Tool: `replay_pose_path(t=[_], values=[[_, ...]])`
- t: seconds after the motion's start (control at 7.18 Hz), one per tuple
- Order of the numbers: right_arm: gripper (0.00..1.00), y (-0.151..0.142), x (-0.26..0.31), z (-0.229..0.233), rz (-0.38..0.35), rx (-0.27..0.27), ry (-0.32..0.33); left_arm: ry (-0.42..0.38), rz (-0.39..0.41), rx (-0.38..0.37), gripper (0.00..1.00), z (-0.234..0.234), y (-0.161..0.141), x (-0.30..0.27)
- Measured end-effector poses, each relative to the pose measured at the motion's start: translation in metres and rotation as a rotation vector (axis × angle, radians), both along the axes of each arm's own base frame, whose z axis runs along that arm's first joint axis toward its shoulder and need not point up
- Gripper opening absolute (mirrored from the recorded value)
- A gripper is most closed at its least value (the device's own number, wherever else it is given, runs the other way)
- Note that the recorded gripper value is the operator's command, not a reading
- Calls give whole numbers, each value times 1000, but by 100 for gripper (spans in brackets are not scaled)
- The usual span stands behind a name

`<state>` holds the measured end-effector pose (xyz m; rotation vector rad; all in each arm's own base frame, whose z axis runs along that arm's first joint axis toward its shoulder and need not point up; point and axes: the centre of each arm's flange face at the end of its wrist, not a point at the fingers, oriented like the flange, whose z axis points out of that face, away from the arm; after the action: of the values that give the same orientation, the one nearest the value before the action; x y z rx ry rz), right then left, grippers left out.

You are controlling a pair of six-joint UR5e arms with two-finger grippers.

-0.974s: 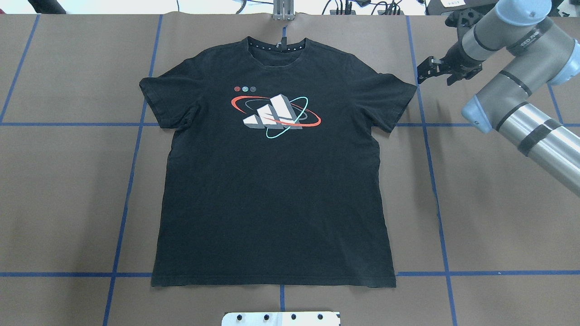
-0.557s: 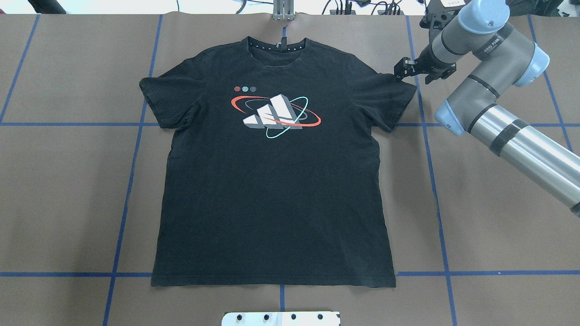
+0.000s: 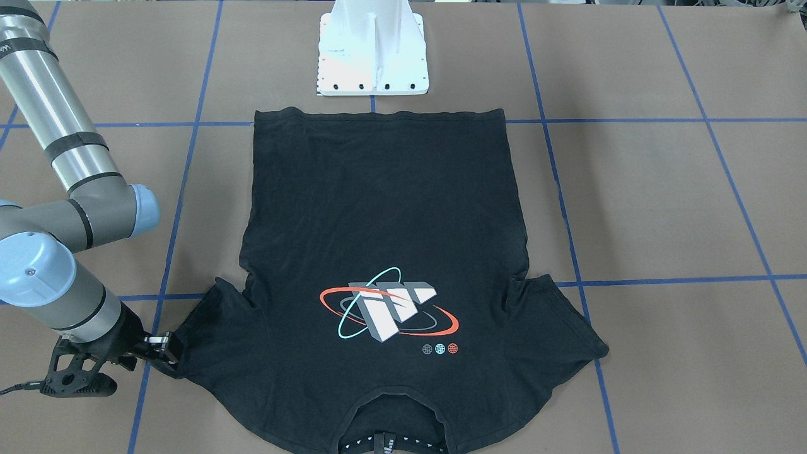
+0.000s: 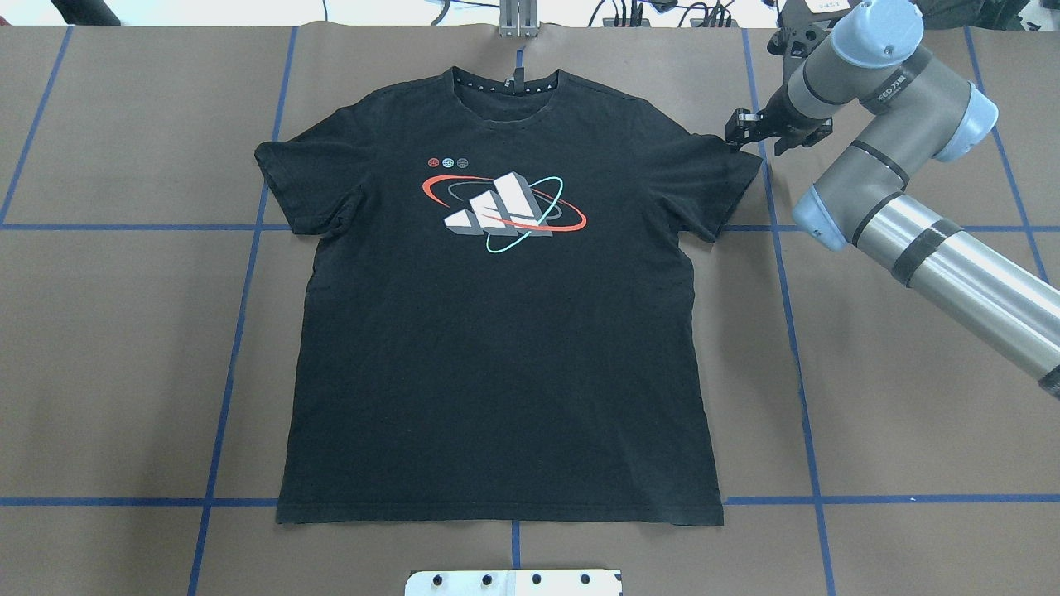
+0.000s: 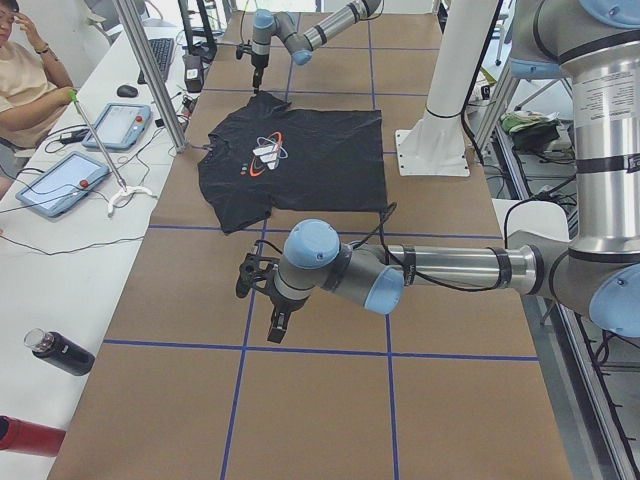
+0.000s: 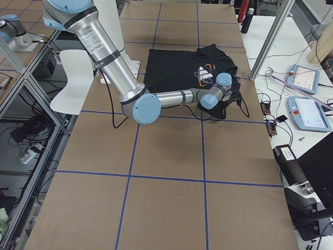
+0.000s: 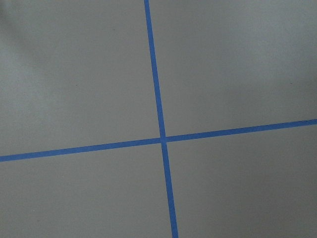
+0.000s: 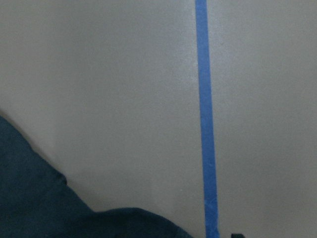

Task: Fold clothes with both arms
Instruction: 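Move the right gripper toward the sleeve nearest it on the black T-shirt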

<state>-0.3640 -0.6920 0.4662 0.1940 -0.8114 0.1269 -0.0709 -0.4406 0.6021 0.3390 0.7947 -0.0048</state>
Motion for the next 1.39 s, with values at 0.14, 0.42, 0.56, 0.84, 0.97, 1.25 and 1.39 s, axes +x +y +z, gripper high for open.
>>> replay_pose_path(t=[0.14, 0.42, 0.56, 0.84, 0.97, 1.25, 1.39], values=[[74, 1, 0, 4, 0, -4, 4, 0, 0, 0, 99, 0, 0, 0], [45, 4, -2, 9, -2, -6, 11, 0, 0, 0, 99, 0, 0, 0], [2, 4, -2, 10, 0, -6, 16, 0, 0, 0, 99, 0, 0, 0], [0, 4, -3, 11, 1, -5, 19, 1, 0, -1, 99, 1, 1, 0], [0, 4, -3, 11, 2, -6, 20, 3, 1, -2, 99, 1, 1, 0], [0, 3, -3, 5, 2, 2, 13, 8, 4, -4, 99, 1, 2, 1], [0, 3, 2, -8, 3, 21, -6, 9, 4, -4, 99, 1, 2, 1]])
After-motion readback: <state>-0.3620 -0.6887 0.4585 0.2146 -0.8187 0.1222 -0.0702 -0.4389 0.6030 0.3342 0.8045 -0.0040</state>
